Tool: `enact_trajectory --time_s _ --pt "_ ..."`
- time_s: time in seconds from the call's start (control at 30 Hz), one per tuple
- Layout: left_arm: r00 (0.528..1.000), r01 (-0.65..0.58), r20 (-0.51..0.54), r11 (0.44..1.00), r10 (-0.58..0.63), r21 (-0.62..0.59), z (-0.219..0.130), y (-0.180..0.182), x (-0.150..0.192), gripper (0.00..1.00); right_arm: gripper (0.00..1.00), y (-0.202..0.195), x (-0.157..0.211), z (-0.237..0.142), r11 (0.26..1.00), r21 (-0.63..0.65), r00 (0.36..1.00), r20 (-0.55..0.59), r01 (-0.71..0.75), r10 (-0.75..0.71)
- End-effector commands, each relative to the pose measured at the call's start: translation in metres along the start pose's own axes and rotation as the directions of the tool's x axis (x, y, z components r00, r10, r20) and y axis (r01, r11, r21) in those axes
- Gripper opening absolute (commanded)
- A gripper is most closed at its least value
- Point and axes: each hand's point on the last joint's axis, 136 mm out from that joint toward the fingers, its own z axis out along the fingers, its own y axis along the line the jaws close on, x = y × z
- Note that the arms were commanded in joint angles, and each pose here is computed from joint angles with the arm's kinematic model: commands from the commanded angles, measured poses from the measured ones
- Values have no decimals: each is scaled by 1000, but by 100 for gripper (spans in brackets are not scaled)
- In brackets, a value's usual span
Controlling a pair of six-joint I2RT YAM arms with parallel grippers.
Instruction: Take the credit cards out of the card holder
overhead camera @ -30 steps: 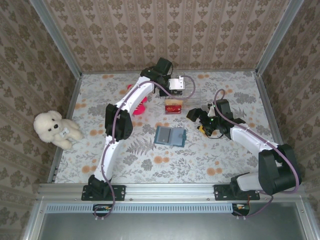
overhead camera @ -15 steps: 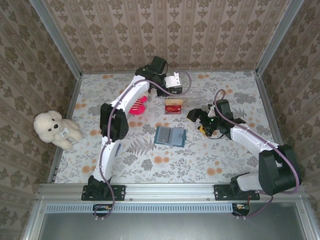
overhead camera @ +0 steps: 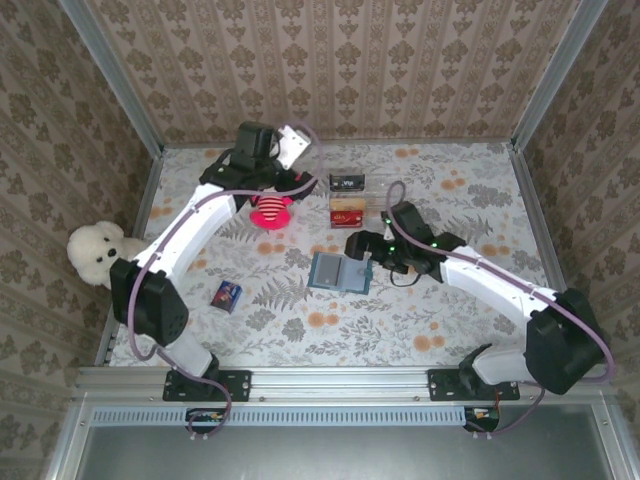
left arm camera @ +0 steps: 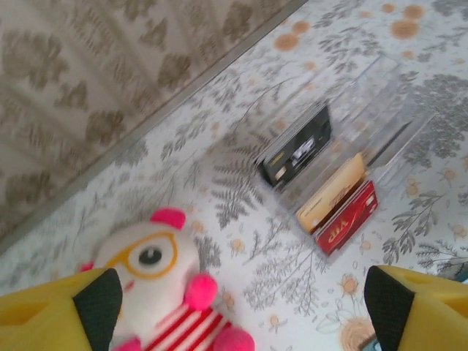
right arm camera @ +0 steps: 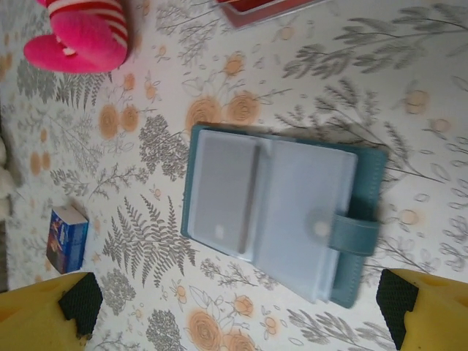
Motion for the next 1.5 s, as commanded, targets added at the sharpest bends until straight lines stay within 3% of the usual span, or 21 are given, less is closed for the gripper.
enact_trajectory --time_s 0.0,0.13,0.4,0.53,0.73,0.83,0.9,1.03,1.2,1.47 --pt "954 295 -17 950 -298 -104 0 29 35 100 98 -4 6 16 984 155 996 -20 90 -88" --pt "879 464 -41 873 -475 -149 2 34 78 100 94 10 21 40 958 223 983 -74 179 -166" --pt "741 654 -47 735 -670 -180 4 32 138 99 93 -2 36 70 884 381 961 -158 271 -226" --pt "715 694 -84 719 -694 -43 9 6 135 100 97 -12 40 82 858 432 957 -198 278 -210" --pt "709 698 -95 715 -699 -50 13 4 145 100 100 -23 45 97 847 465 960 -224 257 -169" --pt "661 740 -106 669 -743 -74 13 7 152 97 100 -33 50 102 829 494 956 -249 264 -156" --pt "659 741 -105 667 -745 -78 12 8 153 95 99 -40 53 105 821 507 955 -259 262 -144" --pt "676 722 -125 687 -726 -88 11 7 158 95 95 -51 59 106 810 526 953 -277 258 -123" --pt "658 734 -189 677 -729 -54 14 -7 166 93 88 -67 61 103 802 546 954 -284 242 -95" --pt "576 807 -317 586 -754 71 22 -49 176 75 74 -83 62 98 819 536 958 -279 207 -60"
